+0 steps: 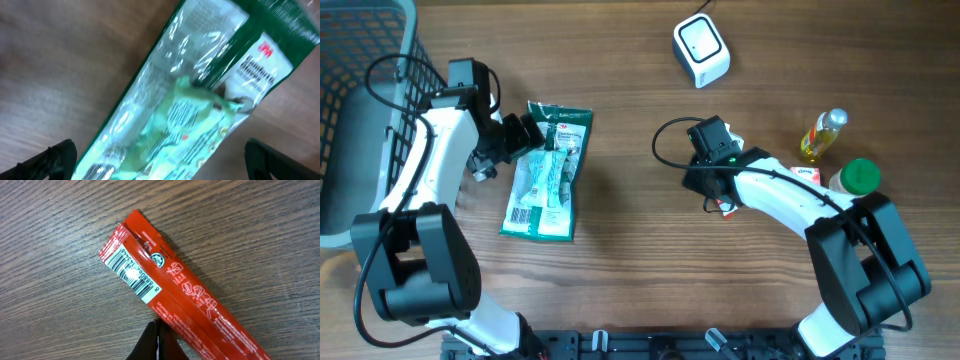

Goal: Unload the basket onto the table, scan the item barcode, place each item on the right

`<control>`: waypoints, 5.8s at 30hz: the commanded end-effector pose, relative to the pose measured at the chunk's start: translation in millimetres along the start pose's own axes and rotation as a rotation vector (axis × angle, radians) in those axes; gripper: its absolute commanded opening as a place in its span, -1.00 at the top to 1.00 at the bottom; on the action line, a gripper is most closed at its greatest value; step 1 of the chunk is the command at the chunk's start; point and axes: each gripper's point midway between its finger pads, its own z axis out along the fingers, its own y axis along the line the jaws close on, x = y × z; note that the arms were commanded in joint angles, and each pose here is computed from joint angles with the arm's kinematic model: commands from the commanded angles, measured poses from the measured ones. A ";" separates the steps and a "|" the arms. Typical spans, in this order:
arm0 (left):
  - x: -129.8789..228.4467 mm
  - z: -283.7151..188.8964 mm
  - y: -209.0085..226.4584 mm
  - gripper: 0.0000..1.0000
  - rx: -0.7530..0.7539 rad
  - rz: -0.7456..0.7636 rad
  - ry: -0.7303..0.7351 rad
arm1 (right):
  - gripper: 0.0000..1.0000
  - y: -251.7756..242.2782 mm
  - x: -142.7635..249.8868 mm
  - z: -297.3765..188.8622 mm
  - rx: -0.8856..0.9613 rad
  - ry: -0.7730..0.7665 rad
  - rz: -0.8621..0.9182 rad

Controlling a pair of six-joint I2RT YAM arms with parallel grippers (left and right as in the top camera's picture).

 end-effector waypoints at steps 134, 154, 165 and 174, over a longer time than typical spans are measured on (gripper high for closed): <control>35.5 41.3 27.4 -0.56 0.051 0.014 0.100 | 0.06 27.5 21.9 9.2 -0.228 0.155 -0.190; 50.3 59.2 19.6 -0.38 0.055 0.048 0.096 | 0.05 28.0 22.6 9.0 -0.231 0.157 -0.201; 20.6 -18.0 -6.1 -0.47 0.181 0.036 -0.003 | 0.04 28.3 22.3 9.0 -0.232 0.155 -0.201; 56.4 13.6 12.2 0.11 0.131 0.008 0.121 | 0.04 28.2 22.4 9.0 -0.232 0.156 -0.201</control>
